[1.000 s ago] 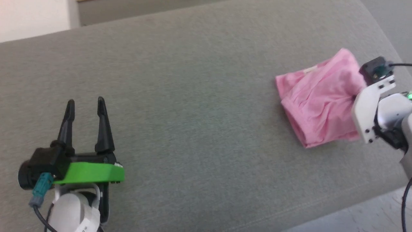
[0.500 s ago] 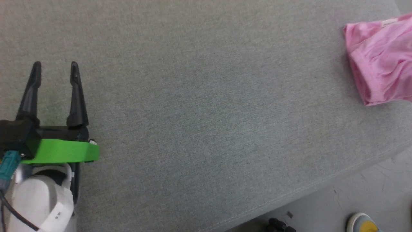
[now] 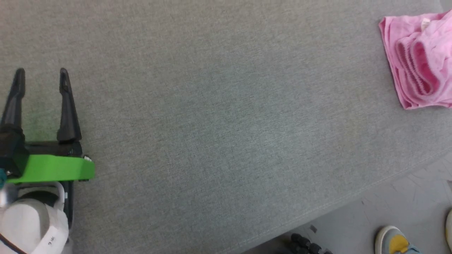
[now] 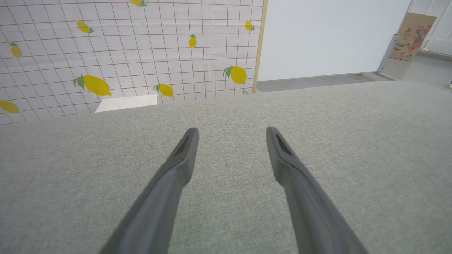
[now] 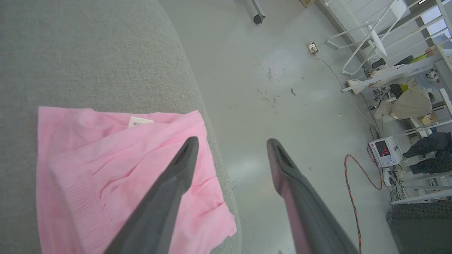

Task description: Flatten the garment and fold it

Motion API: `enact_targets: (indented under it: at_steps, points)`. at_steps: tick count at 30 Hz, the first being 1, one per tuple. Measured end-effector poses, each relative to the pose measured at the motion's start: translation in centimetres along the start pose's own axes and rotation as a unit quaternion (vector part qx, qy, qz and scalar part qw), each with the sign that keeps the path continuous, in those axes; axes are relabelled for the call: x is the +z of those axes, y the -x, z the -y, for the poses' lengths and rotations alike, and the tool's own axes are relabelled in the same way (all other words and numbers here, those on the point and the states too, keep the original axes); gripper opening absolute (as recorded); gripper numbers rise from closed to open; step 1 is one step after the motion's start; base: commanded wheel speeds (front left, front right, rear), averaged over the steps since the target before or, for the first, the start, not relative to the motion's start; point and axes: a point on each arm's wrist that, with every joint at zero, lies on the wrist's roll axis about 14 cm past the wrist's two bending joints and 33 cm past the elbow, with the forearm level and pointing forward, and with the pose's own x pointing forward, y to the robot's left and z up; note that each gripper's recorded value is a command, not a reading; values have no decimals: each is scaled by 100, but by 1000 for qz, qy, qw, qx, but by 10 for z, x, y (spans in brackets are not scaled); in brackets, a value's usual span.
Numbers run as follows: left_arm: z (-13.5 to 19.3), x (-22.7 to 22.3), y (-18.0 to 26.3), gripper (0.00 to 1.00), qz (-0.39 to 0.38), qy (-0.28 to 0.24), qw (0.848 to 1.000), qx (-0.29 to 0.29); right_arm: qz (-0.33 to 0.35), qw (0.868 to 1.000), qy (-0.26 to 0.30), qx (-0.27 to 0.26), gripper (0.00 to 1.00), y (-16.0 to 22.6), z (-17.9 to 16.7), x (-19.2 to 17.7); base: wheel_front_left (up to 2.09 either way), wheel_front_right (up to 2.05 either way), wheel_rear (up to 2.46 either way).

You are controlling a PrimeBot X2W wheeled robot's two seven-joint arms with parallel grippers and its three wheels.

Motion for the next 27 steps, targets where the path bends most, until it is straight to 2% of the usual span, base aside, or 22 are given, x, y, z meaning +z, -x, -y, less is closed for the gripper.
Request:
enact_targets:
  at_steps: [4,8,12,17,19,20,23,27]
  points:
    - [-1,8,8,100,8,10,1000,13,93,996,-1,16,100,8,-4,50,0,0,0]
    - [-2,17,21,100,13,21,999,30,206,977,-25,43,100,31,-16,112,0,0,0]
    - [-6,35,36,100,32,28,998,57,301,942,-109,102,100,68,-46,170,0,0,0]
    - [-16,61,55,100,60,27,994,92,388,879,-220,169,100,124,-74,220,0,0,0]
    - [-21,72,64,100,72,27,991,106,416,850,-254,199,100,148,-91,230,0,0,0]
    - [-25,77,69,100,76,24,990,114,429,840,-251,216,100,162,-105,234,0,0,0]
    - [-35,90,83,100,88,14,987,135,448,814,-275,247,100,187,-128,235,0,0,0]
    - [-45,104,103,100,101,6,981,163,455,792,-309,265,100,206,-143,222,0,0,0]
